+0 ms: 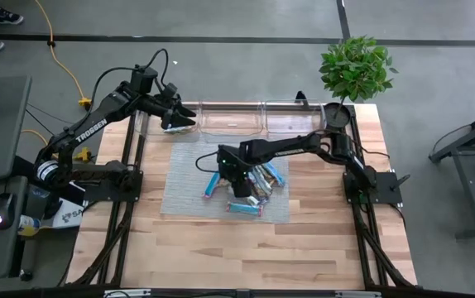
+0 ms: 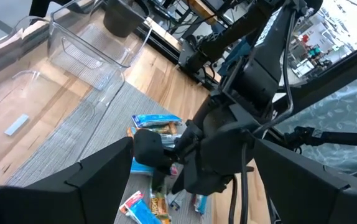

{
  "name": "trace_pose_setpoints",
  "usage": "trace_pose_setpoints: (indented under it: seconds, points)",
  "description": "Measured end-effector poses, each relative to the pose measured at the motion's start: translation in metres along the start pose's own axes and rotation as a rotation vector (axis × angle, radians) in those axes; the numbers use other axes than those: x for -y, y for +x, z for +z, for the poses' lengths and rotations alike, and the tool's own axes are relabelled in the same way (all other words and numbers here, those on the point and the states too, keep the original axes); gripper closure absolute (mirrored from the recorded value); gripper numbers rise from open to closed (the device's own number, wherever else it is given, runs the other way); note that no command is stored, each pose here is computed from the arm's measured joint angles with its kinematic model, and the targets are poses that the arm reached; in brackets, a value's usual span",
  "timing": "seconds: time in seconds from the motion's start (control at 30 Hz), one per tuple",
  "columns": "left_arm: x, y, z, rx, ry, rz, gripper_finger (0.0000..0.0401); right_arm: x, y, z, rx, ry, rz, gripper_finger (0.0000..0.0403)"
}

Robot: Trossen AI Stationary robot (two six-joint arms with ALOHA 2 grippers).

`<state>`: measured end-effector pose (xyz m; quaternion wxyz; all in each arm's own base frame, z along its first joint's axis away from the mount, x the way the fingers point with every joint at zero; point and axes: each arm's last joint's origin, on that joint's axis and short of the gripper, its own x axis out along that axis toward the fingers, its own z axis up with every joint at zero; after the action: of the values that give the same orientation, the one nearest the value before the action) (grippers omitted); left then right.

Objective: Pick and place Granola Bars by type
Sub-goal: Put the yellow granola bar into the left transparent bin

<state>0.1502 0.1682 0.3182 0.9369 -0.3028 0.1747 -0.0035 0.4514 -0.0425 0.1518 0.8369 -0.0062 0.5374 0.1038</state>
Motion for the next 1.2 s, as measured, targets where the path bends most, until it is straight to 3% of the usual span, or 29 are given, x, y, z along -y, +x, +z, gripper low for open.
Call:
trace_pose_setpoints:
  seconds: [0.43, 0.9, 1.2]
  points:
    - [0.000, 0.000, 0.000, 0.000, -0.001, 0.001, 0.0071, 0.000, -0.006, 0.001, 0.011, 0.031, 0.043, 0.0213]
    - [-0.001, 0.000, 0.000, 0.003, 0.002, 0.026, 0.0071, 0.000, -0.016, 0.005, 0.033, -0.083, -0.037, 0.0213]
    - [-0.001, 0.000, 0.000, 0.003, 0.002, 0.027, 0.0071, 0.005, -0.017, 0.004, 0.046, -0.087, -0.013, 0.0213]
